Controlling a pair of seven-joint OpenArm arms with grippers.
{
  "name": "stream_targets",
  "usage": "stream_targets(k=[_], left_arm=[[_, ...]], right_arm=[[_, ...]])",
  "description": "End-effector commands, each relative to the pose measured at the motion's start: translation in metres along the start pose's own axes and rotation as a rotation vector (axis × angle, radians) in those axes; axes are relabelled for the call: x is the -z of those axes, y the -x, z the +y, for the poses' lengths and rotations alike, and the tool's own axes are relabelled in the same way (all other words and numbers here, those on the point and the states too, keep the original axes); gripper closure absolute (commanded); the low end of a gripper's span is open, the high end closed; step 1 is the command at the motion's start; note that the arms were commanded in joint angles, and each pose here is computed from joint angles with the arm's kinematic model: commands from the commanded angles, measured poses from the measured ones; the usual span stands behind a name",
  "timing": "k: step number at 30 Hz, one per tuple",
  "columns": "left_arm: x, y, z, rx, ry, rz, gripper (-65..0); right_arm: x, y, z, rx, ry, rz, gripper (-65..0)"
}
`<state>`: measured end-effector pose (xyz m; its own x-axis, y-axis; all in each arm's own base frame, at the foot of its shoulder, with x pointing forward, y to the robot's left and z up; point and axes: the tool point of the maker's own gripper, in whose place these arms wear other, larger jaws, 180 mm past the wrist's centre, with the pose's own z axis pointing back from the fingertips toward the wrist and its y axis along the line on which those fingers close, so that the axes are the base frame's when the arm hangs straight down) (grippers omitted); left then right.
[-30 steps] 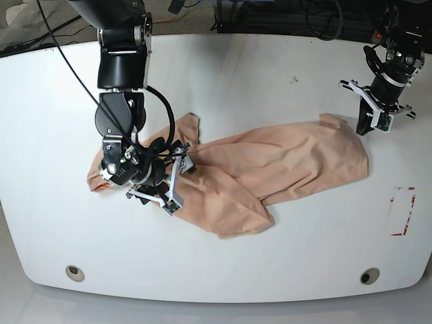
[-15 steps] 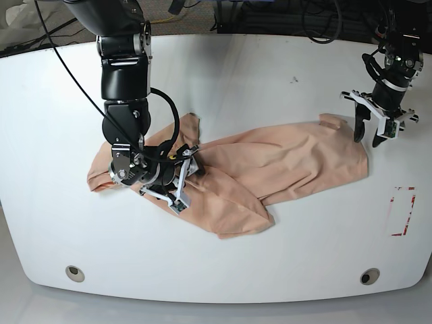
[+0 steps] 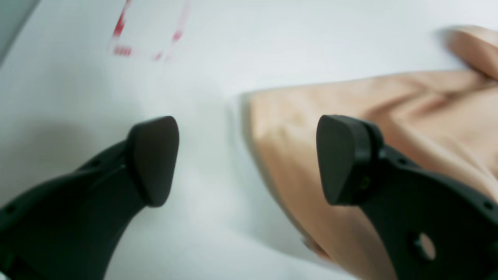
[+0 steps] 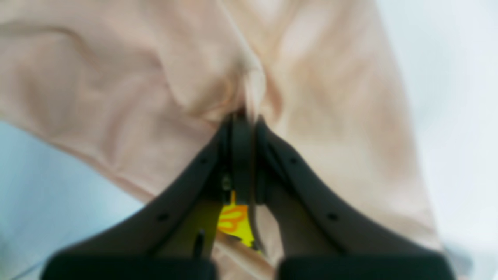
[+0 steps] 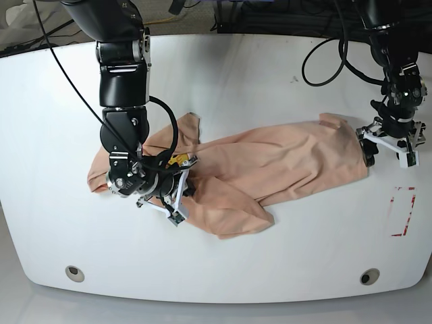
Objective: Fold the T-shirt properly
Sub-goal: 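Lower the left gripper onto the shirt's opposite end and pinch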
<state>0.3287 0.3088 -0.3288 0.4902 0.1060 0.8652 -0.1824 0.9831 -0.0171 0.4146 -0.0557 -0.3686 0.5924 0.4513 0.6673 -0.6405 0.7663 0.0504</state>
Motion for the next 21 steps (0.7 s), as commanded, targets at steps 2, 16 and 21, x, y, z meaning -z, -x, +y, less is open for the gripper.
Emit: stream_targets(k=[2,16,21], left_arm=[[0.017,-0.017,0.005,-0.039,0.001,-0.028,-52.2],[0.074,0.007,-0.021,-0.155,0.082,0.100,-52.4],[0.079,0.018,-0.055,-0.113,0.168,0.134,-52.4]], right_arm=[[-0.013,-0.034,-0.007,-0.031,0.022,-0.091,0.0],[-0.018,-0.039,-0.008,-0.041,0.033,-0.108,0.0],[-0.018,-0.040,-0.008,-0.042,0.034,-0.109,0.0]])
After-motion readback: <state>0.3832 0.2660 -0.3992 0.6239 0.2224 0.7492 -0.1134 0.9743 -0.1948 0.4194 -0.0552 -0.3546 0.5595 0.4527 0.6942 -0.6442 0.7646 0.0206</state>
